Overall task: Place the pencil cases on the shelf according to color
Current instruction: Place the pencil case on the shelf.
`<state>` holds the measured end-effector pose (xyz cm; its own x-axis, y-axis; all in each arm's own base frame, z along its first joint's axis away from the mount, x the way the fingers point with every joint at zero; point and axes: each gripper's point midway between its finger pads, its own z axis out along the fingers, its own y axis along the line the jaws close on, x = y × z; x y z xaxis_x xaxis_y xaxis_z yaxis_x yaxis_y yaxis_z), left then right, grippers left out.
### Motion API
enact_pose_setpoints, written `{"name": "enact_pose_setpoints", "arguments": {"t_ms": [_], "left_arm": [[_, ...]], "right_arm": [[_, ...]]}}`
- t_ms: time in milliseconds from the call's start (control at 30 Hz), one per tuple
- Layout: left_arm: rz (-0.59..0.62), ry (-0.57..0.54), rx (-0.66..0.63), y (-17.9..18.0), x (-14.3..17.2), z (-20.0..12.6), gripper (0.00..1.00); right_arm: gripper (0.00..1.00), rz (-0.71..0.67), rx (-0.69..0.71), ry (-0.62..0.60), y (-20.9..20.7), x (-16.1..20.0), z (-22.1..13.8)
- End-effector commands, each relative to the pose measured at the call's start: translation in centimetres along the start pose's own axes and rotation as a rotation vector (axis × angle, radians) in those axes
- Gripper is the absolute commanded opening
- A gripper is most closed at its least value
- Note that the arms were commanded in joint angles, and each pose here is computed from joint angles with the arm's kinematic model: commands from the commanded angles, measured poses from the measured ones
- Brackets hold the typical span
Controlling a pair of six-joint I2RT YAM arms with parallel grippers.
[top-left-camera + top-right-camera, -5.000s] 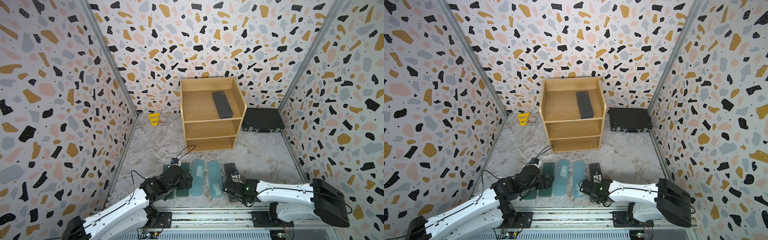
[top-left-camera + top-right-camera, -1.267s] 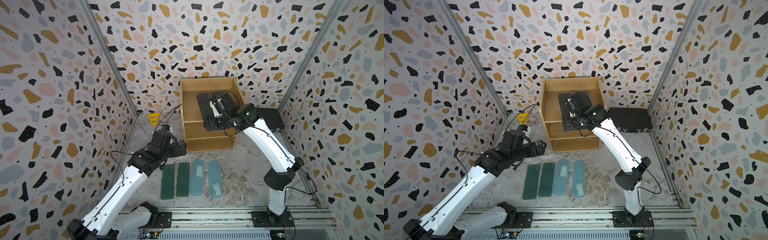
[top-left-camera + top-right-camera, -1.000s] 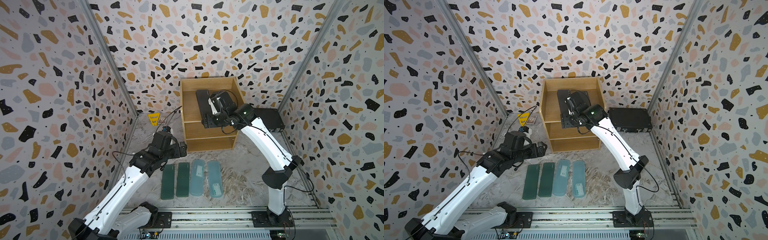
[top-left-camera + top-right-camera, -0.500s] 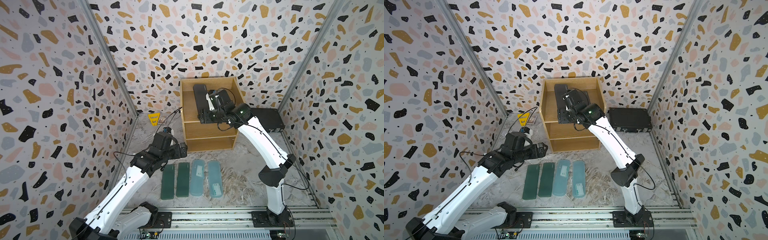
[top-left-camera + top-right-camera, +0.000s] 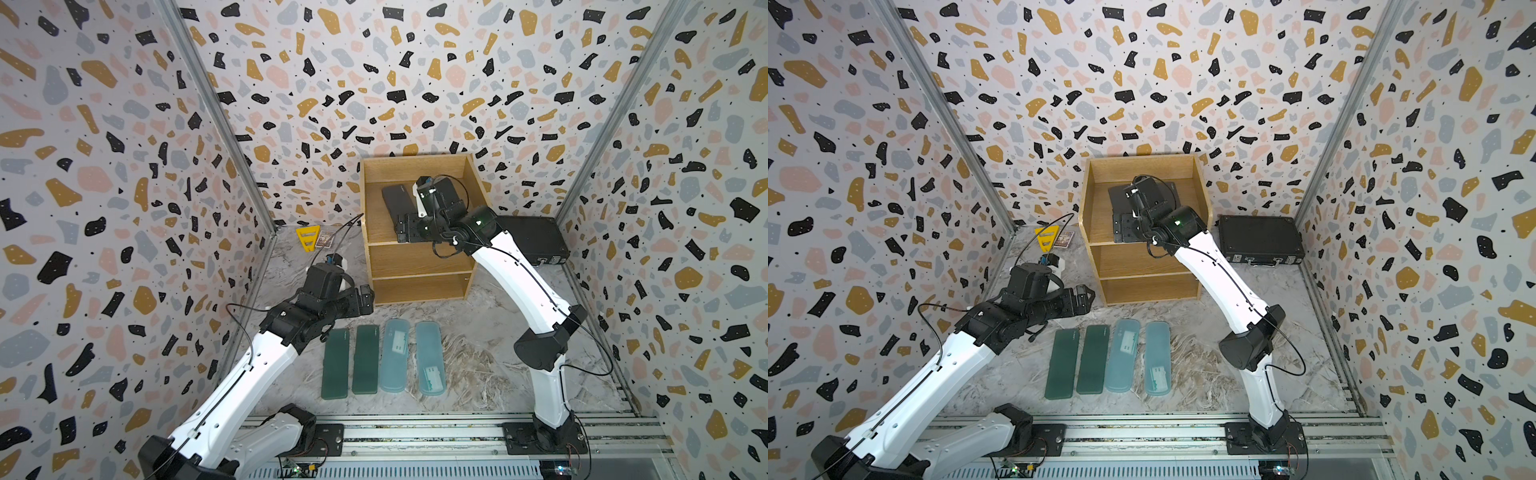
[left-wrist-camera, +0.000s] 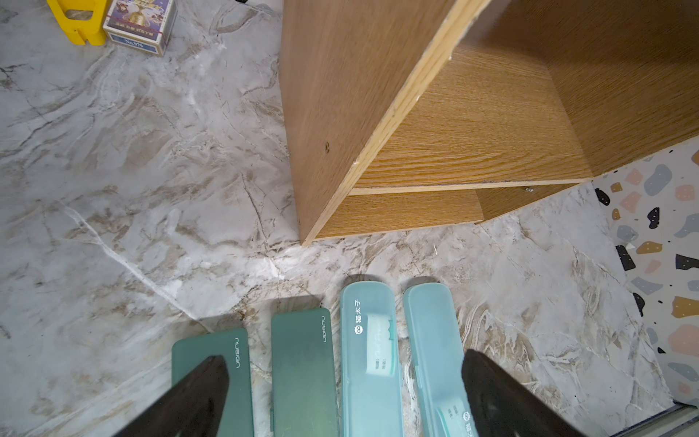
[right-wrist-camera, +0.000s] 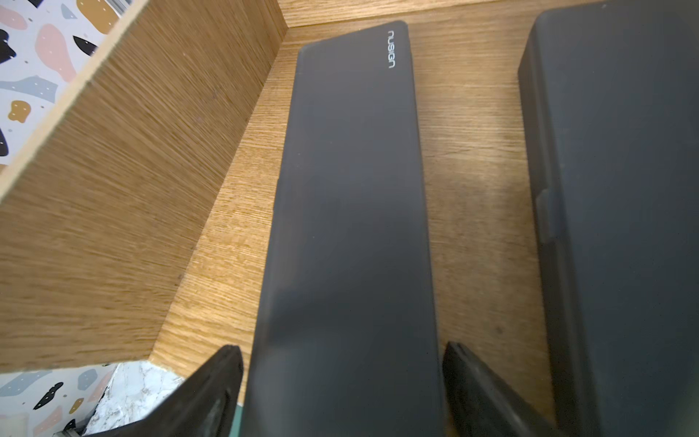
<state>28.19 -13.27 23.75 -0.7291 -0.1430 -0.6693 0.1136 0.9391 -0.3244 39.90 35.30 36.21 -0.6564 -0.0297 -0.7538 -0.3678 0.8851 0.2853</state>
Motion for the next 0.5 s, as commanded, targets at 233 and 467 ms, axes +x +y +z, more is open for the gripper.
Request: {"name": "enact_pose_setpoints", "arguments": {"t_ms": [233,467], "left_arm": [[-0.04,-0.029,0.04,0.1,0.6,0.0,1.0],[-0.083,-0.017,0.064,0.3,2.1,-0.2,1.0]], "right_arm": [[1.0,-0.043,-0.15,-0.067,2.5,-1.9,-4.1],[1.0,-0.087,-0.15,-0.155,2.0,-3.0,-9.1]]}}
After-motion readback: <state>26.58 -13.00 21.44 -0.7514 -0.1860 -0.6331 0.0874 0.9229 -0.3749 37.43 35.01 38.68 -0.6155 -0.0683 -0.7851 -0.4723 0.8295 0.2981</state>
